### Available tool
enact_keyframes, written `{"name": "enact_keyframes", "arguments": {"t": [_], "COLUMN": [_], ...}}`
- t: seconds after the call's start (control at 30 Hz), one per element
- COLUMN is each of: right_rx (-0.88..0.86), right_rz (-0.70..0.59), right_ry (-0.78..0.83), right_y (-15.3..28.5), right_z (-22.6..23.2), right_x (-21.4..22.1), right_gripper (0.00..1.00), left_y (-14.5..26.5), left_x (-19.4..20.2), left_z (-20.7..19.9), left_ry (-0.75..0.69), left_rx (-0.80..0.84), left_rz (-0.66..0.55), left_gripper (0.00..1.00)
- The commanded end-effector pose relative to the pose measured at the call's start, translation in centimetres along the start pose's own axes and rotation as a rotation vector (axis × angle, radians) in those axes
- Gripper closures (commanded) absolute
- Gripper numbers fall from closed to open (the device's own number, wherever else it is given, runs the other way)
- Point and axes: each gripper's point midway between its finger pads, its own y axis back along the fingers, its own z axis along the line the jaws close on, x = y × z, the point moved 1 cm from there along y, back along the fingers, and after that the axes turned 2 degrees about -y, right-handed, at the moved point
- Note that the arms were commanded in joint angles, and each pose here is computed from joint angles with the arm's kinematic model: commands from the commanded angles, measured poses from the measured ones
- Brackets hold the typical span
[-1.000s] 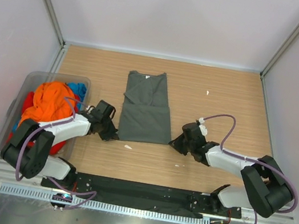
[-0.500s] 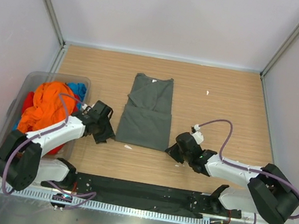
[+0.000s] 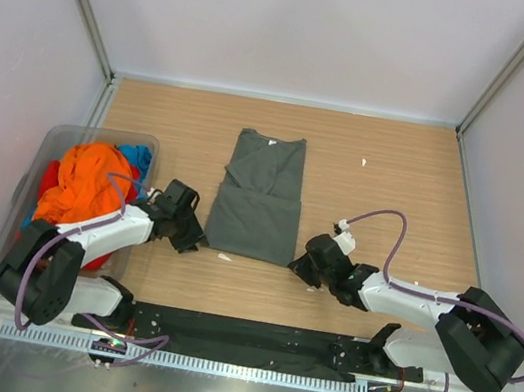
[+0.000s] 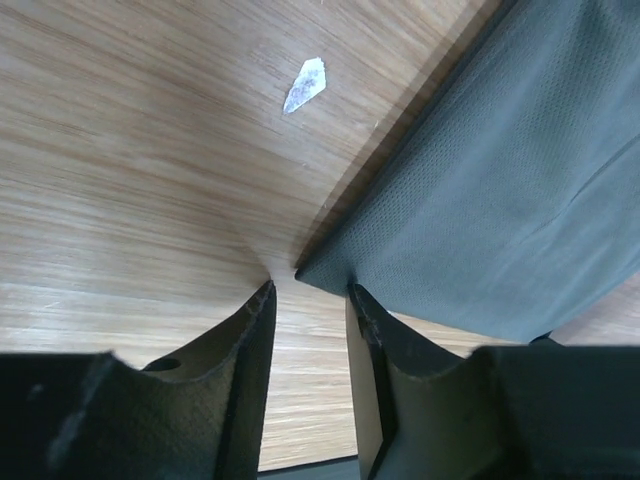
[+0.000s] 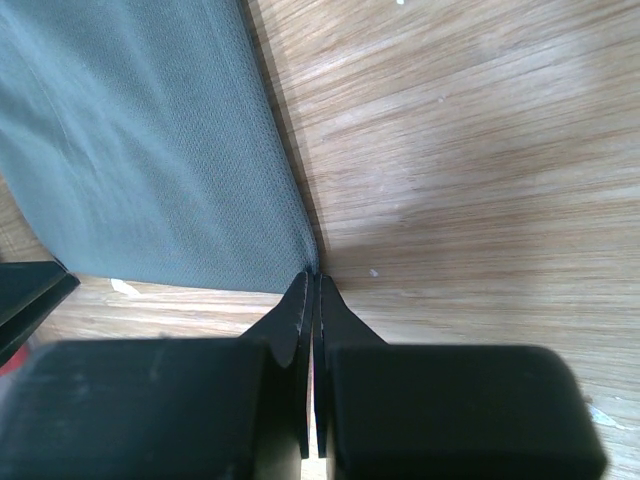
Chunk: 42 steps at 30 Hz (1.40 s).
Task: Fold and stack the t-shirts
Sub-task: Fold the tshirt
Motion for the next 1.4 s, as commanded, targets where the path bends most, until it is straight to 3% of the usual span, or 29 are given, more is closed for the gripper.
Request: {"name": "enact_keyframes", "arguments": {"t": [0.0,0.27,0.57,0.97,1.37], "right_rx": [0.008,0.003,0.019,-0.028,-0.039], "right_rz": [-0.047,-0.05,-0.057,-0.069,-0.095], "right_ry": [-0.004,-0.001,0.019,0.046,0.091], "right_y": [0.3,0.4,0.5,3.1,4.3], "right_z": [-0.2,0.0,-0.2,0.3,0.9], "right_x": [-0.7,-0.8,-1.0,-1.2,-1.8], "right_gripper": [0.99,0.99,0.99,0.99,0.99], "left_y": [-1.0,-1.0,-0.3,3.8,4.3], "left_x": [0.0,-0.5,-0.3,0.5,1.7], "left_z": [1.1,2.0,0.8,-0.7,-1.6], "left_ry": [0.007,-0.006,-0.062,-0.162,-0.164], "left_rx": [-0.057,-0.11,-0.072,-0.058,-0.022], "left_rz": [-0.006,-0.041,-0.053,-0.107,-0.097], "left_gripper": [0.66,0.75,1.0,1.0,1.0]}}
